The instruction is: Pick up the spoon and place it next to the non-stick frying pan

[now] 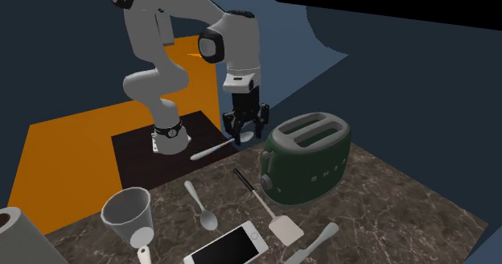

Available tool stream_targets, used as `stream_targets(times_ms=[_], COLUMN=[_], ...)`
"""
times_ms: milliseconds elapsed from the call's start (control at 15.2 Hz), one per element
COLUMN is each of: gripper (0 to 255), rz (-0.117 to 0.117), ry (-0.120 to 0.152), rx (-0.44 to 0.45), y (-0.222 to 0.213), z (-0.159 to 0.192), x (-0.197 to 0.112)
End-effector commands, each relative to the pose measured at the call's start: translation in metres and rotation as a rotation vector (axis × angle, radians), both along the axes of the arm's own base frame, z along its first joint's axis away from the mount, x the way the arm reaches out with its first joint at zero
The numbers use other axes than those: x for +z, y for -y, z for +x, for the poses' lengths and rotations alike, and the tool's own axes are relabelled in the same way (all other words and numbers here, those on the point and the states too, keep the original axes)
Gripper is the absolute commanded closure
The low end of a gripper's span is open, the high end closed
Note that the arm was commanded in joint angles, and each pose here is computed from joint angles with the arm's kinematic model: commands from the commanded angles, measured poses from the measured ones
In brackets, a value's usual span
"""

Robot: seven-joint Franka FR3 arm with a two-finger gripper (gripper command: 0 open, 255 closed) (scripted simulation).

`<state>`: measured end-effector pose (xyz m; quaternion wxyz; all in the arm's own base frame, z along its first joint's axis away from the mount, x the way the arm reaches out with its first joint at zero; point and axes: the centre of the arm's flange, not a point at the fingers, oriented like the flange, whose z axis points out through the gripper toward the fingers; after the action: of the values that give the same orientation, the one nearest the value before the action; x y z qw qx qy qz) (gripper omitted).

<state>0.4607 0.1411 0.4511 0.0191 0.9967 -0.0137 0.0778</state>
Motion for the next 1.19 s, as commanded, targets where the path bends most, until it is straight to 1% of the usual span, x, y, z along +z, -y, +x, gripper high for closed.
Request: stream_targets(times_ms=[0,1122], gripper=[255,255], rz=[0.0,0.0], ry=[0.0,0.0], rx=[0.002,0.002], y=[0.026,0.25], z=[0.003,0.021], x=[0.0,0.0])
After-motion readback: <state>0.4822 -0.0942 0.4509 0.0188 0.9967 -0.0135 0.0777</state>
